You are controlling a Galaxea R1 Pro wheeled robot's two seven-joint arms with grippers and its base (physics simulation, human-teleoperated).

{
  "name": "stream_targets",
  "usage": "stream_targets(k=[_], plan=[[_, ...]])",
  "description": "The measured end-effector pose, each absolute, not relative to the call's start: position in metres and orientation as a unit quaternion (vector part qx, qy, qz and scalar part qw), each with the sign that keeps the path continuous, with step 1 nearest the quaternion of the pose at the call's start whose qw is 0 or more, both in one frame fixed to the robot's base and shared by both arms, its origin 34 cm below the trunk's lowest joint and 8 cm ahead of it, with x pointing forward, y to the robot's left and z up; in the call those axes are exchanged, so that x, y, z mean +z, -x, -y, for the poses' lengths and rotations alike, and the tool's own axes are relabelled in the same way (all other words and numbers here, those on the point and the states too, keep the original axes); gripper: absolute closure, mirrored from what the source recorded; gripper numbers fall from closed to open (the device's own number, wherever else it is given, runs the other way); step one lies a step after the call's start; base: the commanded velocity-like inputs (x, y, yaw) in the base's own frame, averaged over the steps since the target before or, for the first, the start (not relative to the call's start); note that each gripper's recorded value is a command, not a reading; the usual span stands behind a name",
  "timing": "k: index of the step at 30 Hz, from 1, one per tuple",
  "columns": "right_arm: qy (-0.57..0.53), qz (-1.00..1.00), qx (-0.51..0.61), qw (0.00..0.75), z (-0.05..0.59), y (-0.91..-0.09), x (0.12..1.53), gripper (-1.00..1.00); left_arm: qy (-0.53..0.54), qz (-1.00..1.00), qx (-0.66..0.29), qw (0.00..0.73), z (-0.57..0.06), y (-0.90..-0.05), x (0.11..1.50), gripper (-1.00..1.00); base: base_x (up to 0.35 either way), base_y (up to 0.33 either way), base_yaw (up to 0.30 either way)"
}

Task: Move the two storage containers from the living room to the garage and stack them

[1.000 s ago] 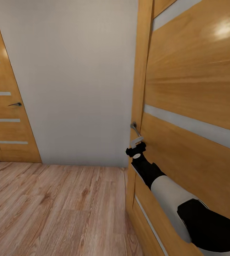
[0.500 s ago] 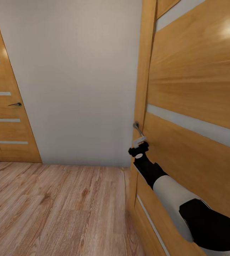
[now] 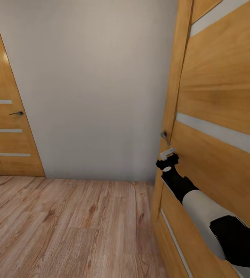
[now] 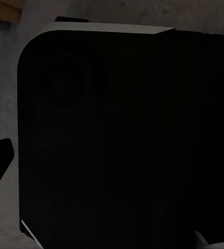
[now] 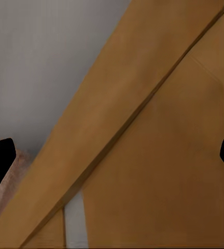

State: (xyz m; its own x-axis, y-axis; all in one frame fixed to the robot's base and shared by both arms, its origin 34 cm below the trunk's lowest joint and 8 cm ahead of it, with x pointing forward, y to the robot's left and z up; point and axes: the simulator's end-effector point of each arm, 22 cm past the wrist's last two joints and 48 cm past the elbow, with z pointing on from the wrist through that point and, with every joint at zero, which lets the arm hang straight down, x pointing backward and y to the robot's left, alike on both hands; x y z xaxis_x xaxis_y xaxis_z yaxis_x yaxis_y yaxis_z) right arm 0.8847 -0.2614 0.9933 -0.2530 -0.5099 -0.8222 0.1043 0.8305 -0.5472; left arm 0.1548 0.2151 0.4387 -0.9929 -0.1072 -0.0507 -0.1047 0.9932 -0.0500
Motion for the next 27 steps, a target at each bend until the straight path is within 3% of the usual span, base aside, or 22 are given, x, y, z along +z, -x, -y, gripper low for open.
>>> stream_targets(k=[17,27], plan=[[0.13,-0.748,-0.27,0.592,0.282,-0.884,0.994,-1.0,0.053,-0.998,-0.023,0.027,-0.215,-0.155,0.439,-1.0,0.0,0.0,0.0],[0.109,-0.749,-0.299,0.582,0.34,-0.881,0.997,-1.0,0.053,-0.998,-0.023,0.027,-0.215,-0.155,0.439,-1.0,0.0,0.0,0.0]])
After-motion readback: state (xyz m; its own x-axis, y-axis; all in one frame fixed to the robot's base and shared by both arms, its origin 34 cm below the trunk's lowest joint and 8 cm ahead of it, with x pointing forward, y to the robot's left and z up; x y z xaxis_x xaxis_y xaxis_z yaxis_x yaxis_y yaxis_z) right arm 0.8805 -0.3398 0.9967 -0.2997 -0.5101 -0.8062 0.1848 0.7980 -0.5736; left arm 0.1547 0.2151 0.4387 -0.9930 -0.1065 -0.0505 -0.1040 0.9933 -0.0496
